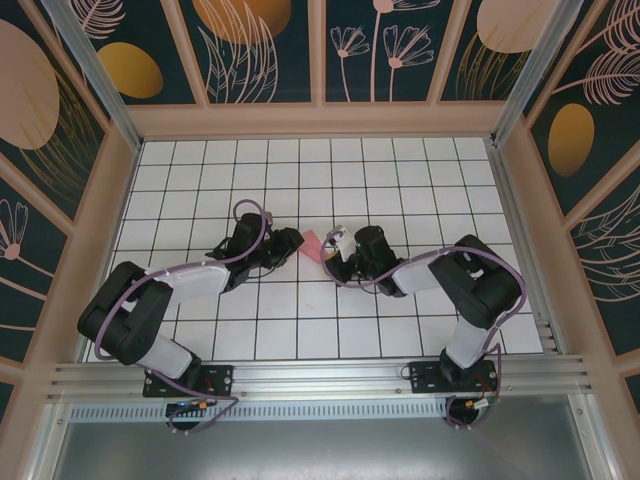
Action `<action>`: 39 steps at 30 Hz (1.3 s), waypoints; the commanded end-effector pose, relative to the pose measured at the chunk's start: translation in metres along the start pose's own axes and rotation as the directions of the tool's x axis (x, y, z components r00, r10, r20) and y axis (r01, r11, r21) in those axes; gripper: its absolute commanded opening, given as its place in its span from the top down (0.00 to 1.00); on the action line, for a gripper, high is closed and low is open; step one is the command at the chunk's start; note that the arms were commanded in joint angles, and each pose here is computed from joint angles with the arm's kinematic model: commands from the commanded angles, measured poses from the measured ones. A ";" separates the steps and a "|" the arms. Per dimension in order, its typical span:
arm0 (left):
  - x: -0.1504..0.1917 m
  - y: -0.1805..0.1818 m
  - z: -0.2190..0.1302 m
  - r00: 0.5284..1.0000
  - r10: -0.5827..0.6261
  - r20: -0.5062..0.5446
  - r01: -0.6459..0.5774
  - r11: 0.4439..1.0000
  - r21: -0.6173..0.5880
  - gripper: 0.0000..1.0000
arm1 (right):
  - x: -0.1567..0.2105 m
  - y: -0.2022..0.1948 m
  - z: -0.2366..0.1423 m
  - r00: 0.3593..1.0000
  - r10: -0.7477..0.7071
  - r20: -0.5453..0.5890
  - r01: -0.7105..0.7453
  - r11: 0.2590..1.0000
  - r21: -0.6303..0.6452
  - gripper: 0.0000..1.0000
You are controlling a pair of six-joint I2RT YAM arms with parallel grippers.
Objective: Fold a paper plane with a square sheet of paper (pick it up from the middle)
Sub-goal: Fold the wing for the fifth time at the center of the table.
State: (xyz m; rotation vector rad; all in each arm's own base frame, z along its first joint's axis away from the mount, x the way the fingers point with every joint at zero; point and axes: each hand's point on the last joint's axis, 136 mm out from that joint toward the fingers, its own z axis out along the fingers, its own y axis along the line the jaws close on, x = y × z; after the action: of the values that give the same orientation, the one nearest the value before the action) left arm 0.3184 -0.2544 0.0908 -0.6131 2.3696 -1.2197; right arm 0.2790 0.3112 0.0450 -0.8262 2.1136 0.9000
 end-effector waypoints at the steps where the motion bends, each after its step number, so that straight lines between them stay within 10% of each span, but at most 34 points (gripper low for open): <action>1: -0.008 -0.016 -0.007 0.997 0.061 0.049 -0.064 0.995 0.073 0.60 | -0.008 0.010 0.003 0.990 0.133 -0.042 -0.136 0.986 -0.097 1.00; 39: 0.023 0.001 0.036 0.985 0.141 -0.097 -0.122 0.977 0.175 0.78 | -0.006 -0.012 0.008 0.716 0.668 -0.204 -0.698 0.687 -0.200 1.00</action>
State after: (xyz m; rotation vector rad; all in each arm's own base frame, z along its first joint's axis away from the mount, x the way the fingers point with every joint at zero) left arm 0.3167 -0.2811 0.0613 -0.4099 2.3525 -1.3768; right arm 0.2924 0.3116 0.0433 -0.2037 2.4690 1.5580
